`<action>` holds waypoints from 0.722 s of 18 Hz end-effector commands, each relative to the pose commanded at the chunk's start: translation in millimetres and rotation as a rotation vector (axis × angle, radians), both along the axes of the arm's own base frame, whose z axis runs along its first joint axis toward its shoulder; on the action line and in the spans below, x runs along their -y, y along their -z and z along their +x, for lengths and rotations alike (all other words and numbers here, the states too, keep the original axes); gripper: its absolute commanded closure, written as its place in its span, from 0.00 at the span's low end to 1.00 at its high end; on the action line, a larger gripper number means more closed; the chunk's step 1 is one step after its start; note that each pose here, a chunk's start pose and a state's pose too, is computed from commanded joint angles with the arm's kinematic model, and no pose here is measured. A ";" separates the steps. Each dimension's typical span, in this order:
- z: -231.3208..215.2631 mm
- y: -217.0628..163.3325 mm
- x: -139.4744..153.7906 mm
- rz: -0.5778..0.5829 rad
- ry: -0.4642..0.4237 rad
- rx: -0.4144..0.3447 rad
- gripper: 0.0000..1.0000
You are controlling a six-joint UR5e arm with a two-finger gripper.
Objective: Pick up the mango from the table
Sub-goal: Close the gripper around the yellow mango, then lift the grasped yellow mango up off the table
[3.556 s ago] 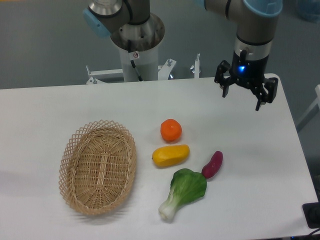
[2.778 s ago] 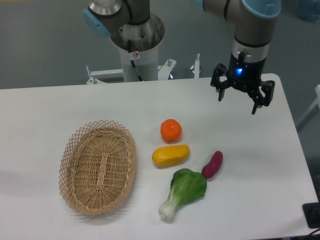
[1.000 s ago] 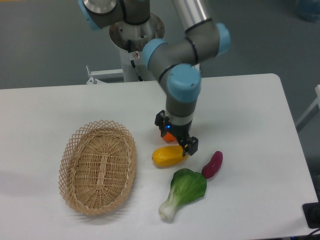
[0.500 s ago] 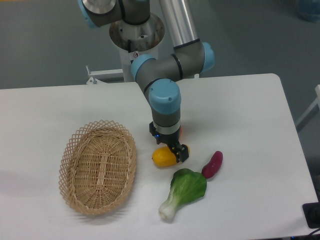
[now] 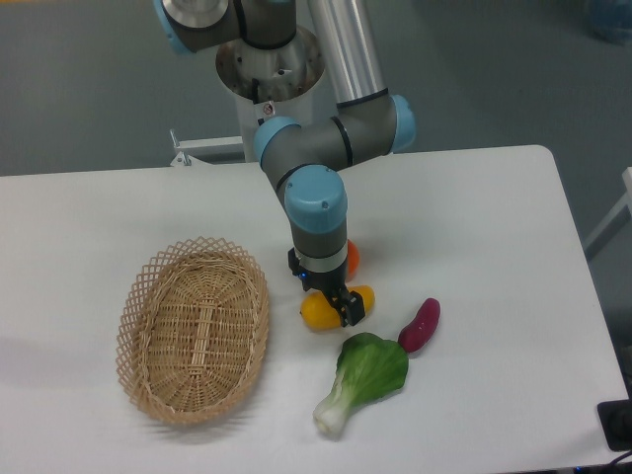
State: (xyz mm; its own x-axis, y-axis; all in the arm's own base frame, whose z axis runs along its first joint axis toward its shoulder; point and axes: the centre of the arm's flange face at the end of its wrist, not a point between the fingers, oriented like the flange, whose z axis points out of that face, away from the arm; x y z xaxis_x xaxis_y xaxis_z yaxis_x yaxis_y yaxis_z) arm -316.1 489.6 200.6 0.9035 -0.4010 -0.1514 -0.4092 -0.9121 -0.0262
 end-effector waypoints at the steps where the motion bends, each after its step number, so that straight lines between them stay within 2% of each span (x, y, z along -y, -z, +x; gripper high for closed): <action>1: 0.1 0.2 0.1 -0.001 0.002 0.001 0.28; 2: 0.5 -0.1 0.5 -0.001 0.002 0.001 0.37; 6: 0.2 -2.4 0.2 0.002 0.002 -0.002 0.52; 13: -2.9 -18.8 -0.8 0.026 -0.004 -0.022 0.56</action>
